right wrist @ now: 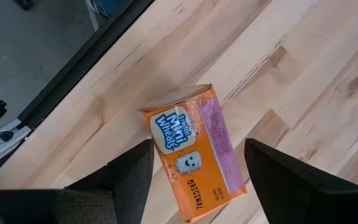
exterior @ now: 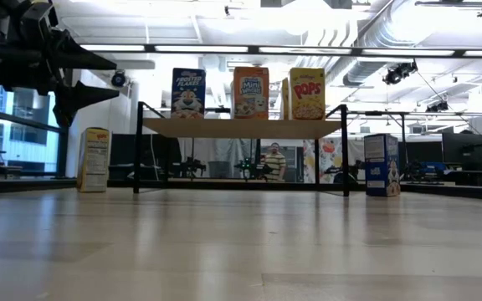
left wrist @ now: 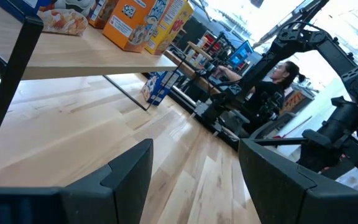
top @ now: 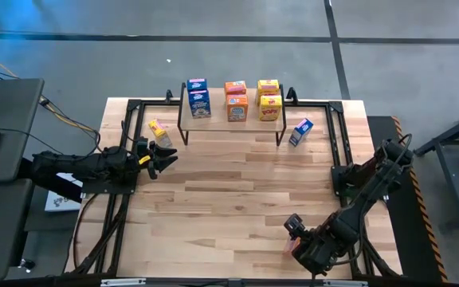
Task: Stack cereal on shelf
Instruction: Put the orange cereal box aligned with the other orange cereal boxes on the shelf
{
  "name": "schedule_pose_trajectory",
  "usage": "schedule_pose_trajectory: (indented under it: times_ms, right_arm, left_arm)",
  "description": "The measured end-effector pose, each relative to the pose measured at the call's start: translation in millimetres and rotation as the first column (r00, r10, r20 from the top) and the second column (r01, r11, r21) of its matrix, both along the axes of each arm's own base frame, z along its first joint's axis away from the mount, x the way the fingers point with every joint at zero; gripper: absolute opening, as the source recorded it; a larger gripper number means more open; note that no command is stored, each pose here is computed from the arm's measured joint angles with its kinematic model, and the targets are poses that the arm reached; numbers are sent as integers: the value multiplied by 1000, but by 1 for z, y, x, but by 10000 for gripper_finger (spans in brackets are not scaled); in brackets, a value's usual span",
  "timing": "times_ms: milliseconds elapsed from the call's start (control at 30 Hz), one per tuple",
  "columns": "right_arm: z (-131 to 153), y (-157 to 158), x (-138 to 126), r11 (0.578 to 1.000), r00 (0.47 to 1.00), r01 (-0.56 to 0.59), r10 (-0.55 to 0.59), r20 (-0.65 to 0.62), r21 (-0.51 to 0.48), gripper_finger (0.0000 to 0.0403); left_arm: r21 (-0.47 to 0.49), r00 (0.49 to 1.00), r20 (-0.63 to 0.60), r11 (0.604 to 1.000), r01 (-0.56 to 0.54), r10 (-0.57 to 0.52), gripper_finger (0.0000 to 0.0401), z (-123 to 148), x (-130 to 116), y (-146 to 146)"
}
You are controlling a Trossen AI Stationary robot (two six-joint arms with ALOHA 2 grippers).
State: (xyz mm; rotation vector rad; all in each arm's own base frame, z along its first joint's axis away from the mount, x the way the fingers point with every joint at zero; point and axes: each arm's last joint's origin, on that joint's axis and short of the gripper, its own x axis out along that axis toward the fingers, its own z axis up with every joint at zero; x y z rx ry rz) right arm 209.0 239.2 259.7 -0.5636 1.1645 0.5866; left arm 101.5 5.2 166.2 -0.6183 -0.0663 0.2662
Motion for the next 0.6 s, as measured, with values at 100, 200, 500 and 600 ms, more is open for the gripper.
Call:
schedule_pose_trajectory:
  times_ms: [100, 200, 500, 600]
  right_arm:
    - [0, 0, 0, 1000, 1000, -1, 1, -2, 2, 245]
    - [0, 1, 0, 1000, 1000, -2, 2, -6, 9, 245]
    - [-7, 5, 3, 1000, 1000, 0, 1, -29, 23, 245]
    - [-13, 7, 5, 1000, 999, -1, 1, -43, 8, 245]
  left_arm:
    - [0, 1000, -1, 1000, 0, 0, 229, 0, 0, 0]
    - [0, 1000, 0, 1000, 0, 0, 229, 0, 0, 0]
    - [0, 1000, 0, 1000, 0, 0, 229, 0, 0, 0]
    - [0, 1000, 0, 1000, 0, 0, 229, 0, 0, 0]
